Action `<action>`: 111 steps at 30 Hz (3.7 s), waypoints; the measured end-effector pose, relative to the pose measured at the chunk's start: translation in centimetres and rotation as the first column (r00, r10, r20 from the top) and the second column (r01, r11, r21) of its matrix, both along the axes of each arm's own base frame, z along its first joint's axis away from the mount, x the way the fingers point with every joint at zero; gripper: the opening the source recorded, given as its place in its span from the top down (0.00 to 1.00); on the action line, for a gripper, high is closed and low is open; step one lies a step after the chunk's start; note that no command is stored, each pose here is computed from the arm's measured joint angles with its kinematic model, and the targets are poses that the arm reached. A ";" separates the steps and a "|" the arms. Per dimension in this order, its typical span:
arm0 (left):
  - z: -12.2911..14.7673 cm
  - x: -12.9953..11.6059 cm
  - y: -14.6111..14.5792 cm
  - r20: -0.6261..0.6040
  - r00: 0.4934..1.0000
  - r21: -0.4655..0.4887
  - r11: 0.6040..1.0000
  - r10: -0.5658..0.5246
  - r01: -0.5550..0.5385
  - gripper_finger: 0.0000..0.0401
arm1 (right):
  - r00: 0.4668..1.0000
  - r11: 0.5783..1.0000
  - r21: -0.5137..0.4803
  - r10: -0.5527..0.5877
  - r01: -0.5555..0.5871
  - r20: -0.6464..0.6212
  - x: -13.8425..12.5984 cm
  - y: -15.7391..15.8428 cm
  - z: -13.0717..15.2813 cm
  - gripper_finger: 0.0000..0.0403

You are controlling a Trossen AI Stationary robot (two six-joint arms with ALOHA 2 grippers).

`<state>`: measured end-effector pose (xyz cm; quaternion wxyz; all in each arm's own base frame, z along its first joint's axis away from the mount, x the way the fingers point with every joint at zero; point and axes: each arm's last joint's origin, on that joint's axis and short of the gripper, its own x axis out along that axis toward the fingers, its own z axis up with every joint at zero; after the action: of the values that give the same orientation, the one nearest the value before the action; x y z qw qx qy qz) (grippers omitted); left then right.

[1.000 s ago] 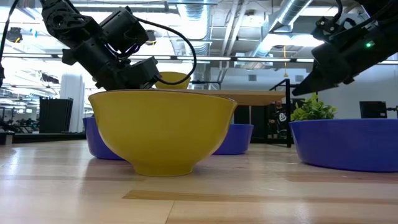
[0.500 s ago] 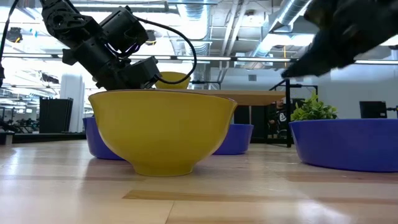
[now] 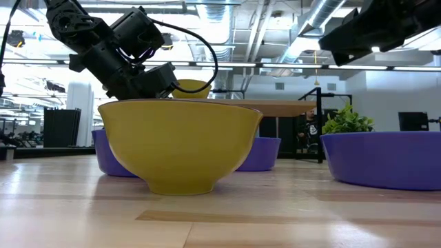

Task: Pick & Place Mini bowls
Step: Stack the white pattern bowl on the top of the white pattern bowl on the shelf

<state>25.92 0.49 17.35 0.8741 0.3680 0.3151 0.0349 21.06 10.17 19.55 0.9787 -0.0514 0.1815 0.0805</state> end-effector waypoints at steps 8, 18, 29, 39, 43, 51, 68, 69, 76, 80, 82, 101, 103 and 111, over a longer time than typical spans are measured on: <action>0.0 0.0 0.0 0.000 1.000 0.000 1.000 0.000 0.000 0.96 | 1.000 1.000 -0.001 0.000 0.000 -0.003 0.0 0.0 0.0 1.00; 0.1 0.1 -0.1 0.010 1.000 0.002 1.000 -0.003 0.003 0.96 | 1.000 1.000 -0.002 -0.001 0.001 -0.005 0.0 0.0 -0.1 1.00; 1.3 -0.2 -1.6 0.072 0.996 0.013 0.999 -0.048 0.047 0.97 | 1.000 1.000 -0.003 -0.001 0.001 -0.005 0.0 0.0 -0.1 1.00; 2.6 -0.9 -3.8 0.138 0.985 -0.034 0.993 -0.107 0.112 0.96 | 1.000 1.000 -0.003 -0.001 0.001 -0.005 0.0 0.0 -0.1 1.00; 2.9 -1.1 -4.2 0.155 0.980 -0.035 0.991 -0.122 0.129 0.97 | 1.000 1.000 -0.002 -0.001 0.001 -0.005 0.0 0.0 0.0 1.00; 3.0 -1.1 -4.3 0.161 0.980 -0.032 0.992 -0.118 0.125 0.97 | 1.000 1.000 -0.002 -0.001 0.001 -0.005 0.0 0.0 -0.1 1.00; 3.8 -1.3 -5.0 0.204 0.976 -0.072 0.994 -0.070 0.086 0.97 | 1.000 1.000 -0.001 -0.001 0.001 -0.004 0.0 0.0 0.0 1.00; 4.1 -1.2 -5.3 0.211 0.974 -0.078 0.992 -0.083 0.102 0.97 | 1.000 1.000 -0.001 -0.001 0.001 -0.004 0.0 0.0 0.0 1.00; 4.9 -1.2 -6.7 0.237 0.962 -0.083 0.984 -0.135 0.159 0.97 | 1.000 1.000 -0.001 -0.001 0.001 -0.004 0.0 0.0 0.0 1.00; 5.5 -1.0 -6.5 0.242 0.966 -0.041 0.994 -0.088 0.101 0.97 | 1.000 1.000 0.000 -0.001 0.001 -0.001 0.0 0.0 0.0 1.00; 5.8 -0.9 -6.2 0.217 0.975 -0.014 0.998 -0.050 0.054 0.97 | 1.000 1.000 0.002 -0.001 0.001 0.002 0.0 0.0 0.0 1.00; 13.0 -3.6 -4.5 0.243 0.970 -0.031 0.999 -0.021 0.029 0.97 | 1.000 1.000 0.005 -0.008 0.008 0.016 0.1 0.0 0.1 1.00; 13.5 -4.2 -3.8 0.258 0.966 -0.029 1.000 0.004 0.004 0.97 | 1.000 1.000 0.005 -0.008 0.008 0.016 0.1 0.0 0.2 1.00; 15.3 -6.4 -1.2 0.311 0.947 0.025 0.996 0.076 -0.088 0.97 | 1.000 1.000 0.004 -0.008 0.008 0.016 0.1 0.0 0.2 1.00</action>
<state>19.55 -0.74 32.64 0.9032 0.3614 0.1884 0.1345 21.12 10.18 19.70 0.9806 -0.0492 0.1736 0.0765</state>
